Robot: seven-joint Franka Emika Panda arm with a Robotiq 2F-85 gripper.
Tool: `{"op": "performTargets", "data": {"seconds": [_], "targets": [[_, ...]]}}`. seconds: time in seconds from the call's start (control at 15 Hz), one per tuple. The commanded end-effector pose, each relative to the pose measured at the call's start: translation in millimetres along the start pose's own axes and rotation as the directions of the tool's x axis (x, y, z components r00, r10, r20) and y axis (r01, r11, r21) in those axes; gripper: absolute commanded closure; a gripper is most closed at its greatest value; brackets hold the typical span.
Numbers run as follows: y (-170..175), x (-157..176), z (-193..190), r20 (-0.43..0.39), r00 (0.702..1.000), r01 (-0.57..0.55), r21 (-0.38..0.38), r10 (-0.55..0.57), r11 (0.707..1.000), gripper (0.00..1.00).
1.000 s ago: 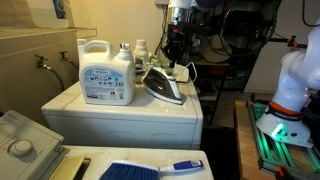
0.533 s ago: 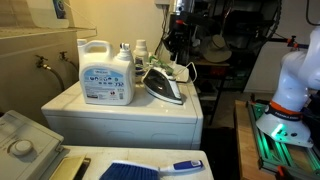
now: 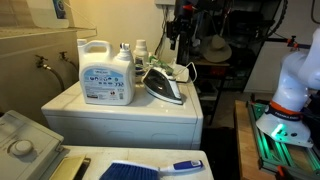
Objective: Push the gray button on the iron
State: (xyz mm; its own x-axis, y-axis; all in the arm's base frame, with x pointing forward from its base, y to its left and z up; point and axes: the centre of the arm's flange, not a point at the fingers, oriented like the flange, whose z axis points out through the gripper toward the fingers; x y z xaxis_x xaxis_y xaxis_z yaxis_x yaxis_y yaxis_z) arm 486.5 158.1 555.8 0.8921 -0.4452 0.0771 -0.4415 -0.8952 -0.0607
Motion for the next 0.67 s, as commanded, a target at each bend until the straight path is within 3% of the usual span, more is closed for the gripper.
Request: {"op": "performTargets", "data": {"seconds": [0.0,0.07,0.27,0.6], "targets": [[17,-7,-28,0.071,0.981,0.179,0.044,-0.182,0.983,0.07],[20,-10,-34,0.084,0.968,0.234,0.059,-0.238,0.971,0.01],[29,-15,-50,0.118,0.909,0.391,0.088,-0.399,0.916,0.00],[42,-25,-63,0.218,0.759,0.611,0.089,-0.614,0.787,0.00]]}}
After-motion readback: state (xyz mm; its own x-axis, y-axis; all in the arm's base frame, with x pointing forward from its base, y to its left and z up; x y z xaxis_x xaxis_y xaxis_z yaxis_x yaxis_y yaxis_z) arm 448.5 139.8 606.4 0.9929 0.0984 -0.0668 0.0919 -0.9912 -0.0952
